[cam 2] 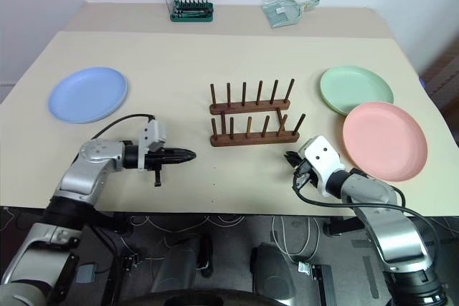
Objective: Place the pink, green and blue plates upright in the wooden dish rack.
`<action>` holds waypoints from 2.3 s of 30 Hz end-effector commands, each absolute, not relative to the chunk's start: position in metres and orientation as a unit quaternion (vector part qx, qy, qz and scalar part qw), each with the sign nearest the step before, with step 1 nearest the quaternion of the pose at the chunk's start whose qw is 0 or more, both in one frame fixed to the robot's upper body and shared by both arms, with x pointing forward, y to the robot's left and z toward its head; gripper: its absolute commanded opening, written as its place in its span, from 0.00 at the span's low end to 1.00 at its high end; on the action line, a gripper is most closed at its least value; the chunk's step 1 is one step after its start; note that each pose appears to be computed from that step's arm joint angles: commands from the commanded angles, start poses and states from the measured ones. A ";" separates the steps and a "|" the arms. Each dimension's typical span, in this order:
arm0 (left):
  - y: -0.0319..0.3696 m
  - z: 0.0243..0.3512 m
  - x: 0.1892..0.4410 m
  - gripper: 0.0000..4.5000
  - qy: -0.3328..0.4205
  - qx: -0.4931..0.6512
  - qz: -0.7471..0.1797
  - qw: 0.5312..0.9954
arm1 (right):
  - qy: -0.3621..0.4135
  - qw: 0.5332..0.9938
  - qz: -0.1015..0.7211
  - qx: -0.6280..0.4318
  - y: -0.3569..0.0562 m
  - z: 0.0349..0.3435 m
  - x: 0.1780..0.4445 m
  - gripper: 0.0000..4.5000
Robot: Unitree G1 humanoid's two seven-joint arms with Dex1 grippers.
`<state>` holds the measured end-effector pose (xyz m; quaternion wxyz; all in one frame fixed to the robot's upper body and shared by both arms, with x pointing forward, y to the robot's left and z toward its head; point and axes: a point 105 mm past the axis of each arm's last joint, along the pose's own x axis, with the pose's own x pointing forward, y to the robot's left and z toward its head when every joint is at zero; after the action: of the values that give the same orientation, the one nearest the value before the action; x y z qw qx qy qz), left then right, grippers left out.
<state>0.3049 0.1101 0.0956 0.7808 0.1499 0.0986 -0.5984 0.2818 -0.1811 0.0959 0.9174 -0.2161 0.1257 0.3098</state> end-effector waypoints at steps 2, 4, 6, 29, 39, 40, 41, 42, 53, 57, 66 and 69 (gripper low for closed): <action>0.091 0.098 0.309 0.08 0.089 0.169 -0.582 0.790 | 0.121 0.917 0.294 -0.240 -0.183 0.097 0.292 0.00; 0.083 0.094 0.312 0.08 0.086 0.180 -0.572 0.795 | 0.121 0.916 0.290 -0.248 -0.184 0.095 0.296 0.00; 0.081 0.093 0.314 0.08 0.084 0.183 -0.567 0.798 | 0.120 0.916 0.289 -0.251 -0.184 0.095 0.298 0.00; 0.091 0.087 0.348 0.08 0.064 0.195 -0.493 0.846 | 0.083 0.921 0.266 -0.272 -0.181 0.102 0.325 0.00; 0.086 0.110 0.296 0.07 0.049 0.115 -0.602 0.789 | 0.062 0.908 0.333 -0.246 -0.187 0.167 0.268 0.50; 0.085 0.110 0.294 0.07 0.050 0.111 -0.607 0.786 | 0.067 0.910 0.319 -0.255 -0.195 0.171 0.266 0.62; 0.084 0.110 0.291 0.07 0.051 0.107 -0.613 0.781 | 0.077 0.914 0.295 -0.269 -0.207 0.174 0.264 0.73; 0.082 0.110 0.289 0.07 0.052 0.104 -0.618 0.777 | 0.087 0.916 0.272 -0.281 -0.218 0.176 0.263 0.84; 0.051 0.131 0.286 0.07 -0.014 0.067 -0.665 0.744 | 0.181 0.933 0.129 -0.284 -0.283 0.125 0.246 0.99; 0.050 0.130 0.287 0.07 -0.024 0.071 -0.664 0.744 | 0.193 0.929 0.088 -0.303 -0.298 0.113 0.252 0.99; 0.056 0.123 0.290 0.07 -0.017 0.066 -0.654 0.754 | 0.192 0.929 0.074 -0.308 -0.304 0.103 0.261 0.37; 0.056 0.124 0.290 0.07 -0.017 0.065 -0.652 0.755 | 0.191 0.927 0.079 -0.314 -0.301 0.105 0.260 0.02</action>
<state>0.2913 0.0553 0.1159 0.7553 0.0623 -0.0005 -0.6524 0.2582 -0.3027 0.0957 0.9259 -0.3036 0.2090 0.0824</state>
